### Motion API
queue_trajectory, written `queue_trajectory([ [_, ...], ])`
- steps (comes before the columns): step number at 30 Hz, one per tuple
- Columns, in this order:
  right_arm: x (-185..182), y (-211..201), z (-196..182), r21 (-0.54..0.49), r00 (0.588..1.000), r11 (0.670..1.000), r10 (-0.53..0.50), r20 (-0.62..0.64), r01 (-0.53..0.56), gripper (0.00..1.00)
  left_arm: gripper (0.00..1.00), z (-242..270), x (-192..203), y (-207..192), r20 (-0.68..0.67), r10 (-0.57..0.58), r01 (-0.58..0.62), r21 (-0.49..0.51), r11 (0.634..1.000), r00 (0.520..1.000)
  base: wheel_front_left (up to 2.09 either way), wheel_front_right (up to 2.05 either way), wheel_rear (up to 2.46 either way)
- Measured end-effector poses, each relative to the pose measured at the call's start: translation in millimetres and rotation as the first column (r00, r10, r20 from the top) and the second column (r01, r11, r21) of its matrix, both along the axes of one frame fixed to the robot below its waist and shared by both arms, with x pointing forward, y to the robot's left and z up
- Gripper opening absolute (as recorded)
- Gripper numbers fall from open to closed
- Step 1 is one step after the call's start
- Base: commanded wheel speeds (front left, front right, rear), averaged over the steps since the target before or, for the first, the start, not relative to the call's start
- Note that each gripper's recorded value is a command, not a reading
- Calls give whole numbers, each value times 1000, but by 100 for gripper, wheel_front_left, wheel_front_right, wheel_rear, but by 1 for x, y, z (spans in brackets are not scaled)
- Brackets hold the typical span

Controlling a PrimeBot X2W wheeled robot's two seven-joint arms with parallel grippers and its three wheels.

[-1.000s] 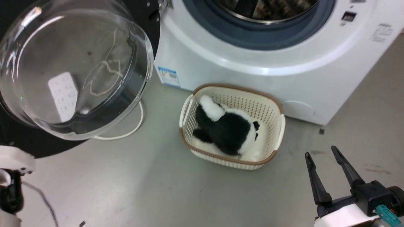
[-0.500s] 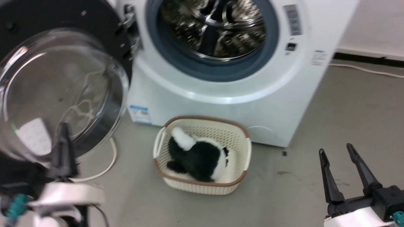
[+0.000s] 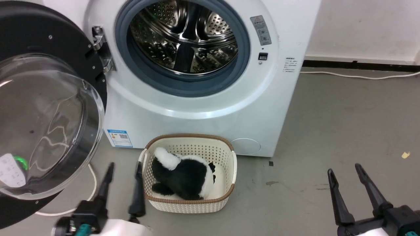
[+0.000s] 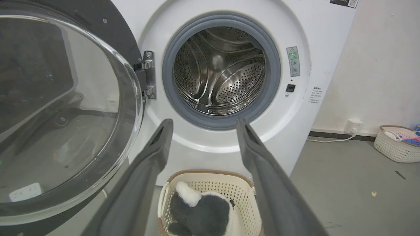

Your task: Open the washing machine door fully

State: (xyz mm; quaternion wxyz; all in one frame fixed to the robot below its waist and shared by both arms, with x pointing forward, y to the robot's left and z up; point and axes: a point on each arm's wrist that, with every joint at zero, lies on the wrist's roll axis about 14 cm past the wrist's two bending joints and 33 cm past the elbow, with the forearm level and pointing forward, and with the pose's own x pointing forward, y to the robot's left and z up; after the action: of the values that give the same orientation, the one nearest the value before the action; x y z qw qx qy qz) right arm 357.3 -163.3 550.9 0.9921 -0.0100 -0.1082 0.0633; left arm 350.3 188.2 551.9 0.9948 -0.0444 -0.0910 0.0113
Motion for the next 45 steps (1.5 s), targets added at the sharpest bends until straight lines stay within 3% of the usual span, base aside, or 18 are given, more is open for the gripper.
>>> queue_trajectory([
  [8,-8,-10,-19,16,998,999,-29,-59,30,100,100,-25,-4,-22,-74,-55,56,12,998,996,0,0,0],
  [21,-7,-9,-24,18,997,999,-26,-75,27,100,100,-36,-3,-19,-104,-30,33,27,999,994,0,0,0],
  [22,-6,-8,-24,19,997,1000,-24,-75,25,0,0,-36,-3,-19,-105,-28,31,27,999,994,0,0,0],
  [45,-6,-8,-29,12,994,1000,-23,-109,25,0,0,-37,0,-16,-124,-24,29,39,999,992,0,0,0],
])
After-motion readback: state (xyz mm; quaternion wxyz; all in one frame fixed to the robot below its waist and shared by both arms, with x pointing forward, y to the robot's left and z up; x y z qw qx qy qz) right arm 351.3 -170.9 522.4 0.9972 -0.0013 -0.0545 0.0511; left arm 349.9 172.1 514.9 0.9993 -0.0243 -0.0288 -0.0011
